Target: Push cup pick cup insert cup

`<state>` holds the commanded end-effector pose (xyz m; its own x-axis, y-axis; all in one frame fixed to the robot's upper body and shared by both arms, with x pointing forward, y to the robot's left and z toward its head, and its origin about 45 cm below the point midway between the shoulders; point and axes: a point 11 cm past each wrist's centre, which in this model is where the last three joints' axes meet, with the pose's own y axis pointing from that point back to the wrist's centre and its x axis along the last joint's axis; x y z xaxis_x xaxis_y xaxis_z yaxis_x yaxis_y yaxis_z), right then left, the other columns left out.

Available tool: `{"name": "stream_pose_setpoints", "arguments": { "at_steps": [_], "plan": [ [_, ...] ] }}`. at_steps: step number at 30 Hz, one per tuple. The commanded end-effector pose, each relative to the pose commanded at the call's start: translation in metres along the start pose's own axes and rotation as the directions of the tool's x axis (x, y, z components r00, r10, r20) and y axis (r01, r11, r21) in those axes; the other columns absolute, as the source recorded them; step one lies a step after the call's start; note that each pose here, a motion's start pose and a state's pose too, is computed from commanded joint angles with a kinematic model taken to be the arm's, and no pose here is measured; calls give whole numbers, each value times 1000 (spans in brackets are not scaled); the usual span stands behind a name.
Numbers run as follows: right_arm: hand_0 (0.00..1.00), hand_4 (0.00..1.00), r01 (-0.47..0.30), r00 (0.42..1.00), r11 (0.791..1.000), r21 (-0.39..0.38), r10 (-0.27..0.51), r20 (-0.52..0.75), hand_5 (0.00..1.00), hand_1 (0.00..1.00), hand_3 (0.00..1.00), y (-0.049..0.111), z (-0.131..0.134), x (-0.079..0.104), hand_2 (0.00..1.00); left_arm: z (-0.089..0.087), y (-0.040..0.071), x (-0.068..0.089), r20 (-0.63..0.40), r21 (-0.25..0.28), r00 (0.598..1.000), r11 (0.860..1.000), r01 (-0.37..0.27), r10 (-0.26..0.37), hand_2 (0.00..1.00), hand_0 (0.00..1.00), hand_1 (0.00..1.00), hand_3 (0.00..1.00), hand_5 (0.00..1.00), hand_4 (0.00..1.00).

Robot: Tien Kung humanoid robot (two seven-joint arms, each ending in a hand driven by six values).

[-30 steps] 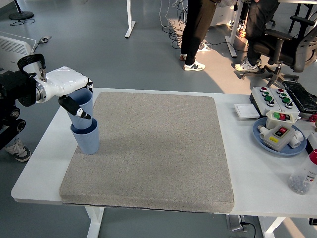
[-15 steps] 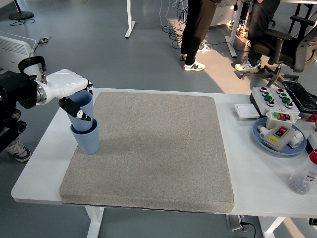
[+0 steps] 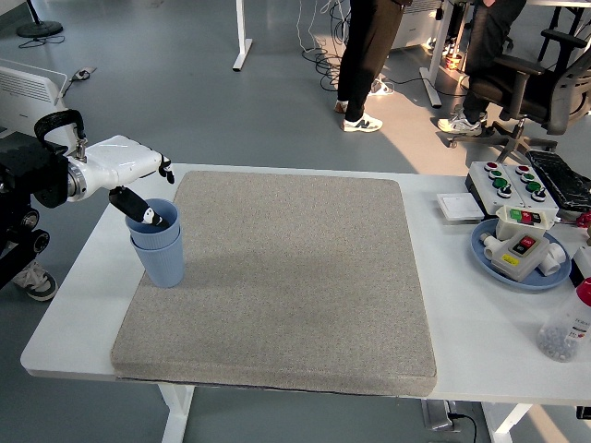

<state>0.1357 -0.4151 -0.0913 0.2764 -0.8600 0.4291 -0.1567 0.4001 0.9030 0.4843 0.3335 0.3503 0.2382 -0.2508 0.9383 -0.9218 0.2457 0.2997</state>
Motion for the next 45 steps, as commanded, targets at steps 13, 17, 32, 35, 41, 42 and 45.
{"name": "stream_pose_setpoints", "arguments": {
  "at_steps": [13, 17, 32, 35, 41, 42, 45],
  "plan": [
    [523, 117, 0, 1000, 1000, 1, 0, 0, 455, 544, 565, 0, 0, 0, 623, -6, 1, 1, -78, 17, 996, 999, -49, 51, 868, 778, 832, 799, 533, 998],
    [523, 117, 0, 1000, 1000, 0, 0, 2, 454, 544, 564, 0, 0, 0, 623, -11, 2, 5, -171, 45, 977, 992, -122, 128, 853, 770, 817, 783, 830, 921],
    [523, 118, 1, 1000, 1000, -1, -1, 0, 456, 544, 564, 0, 2, -1, 623, -63, 39, -4, -550, 429, 620, 826, -365, 559, 607, 586, 617, 575, 956, 626],
    [523, 118, 0, 1000, 1000, -1, 0, 1, 456, 544, 564, 0, 2, 0, 623, -73, 53, -12, -626, 506, 478, 787, -353, 616, 607, 586, 617, 575, 956, 626],
    [523, 118, -2, 1000, 1000, 0, 2, 0, 455, 544, 565, -1, 3, 1, 623, -94, 87, -41, -708, 612, 186, 723, -322, 682, 634, 628, 656, 594, 969, 615],
    [523, 118, -2, 1000, 1000, 0, 2, 0, 455, 544, 565, -1, 3, 2, 623, -99, 93, -46, -709, 627, 150, 713, -312, 689, 634, 628, 656, 594, 969, 615],
    [523, 118, -3, 1000, 1000, 0, 3, -2, 455, 544, 564, -1, 3, 2, 623, -98, 108, -64, -754, 631, -23, 713, -307, 657, 696, 681, 717, 651, 998, 626]
  ]
}}
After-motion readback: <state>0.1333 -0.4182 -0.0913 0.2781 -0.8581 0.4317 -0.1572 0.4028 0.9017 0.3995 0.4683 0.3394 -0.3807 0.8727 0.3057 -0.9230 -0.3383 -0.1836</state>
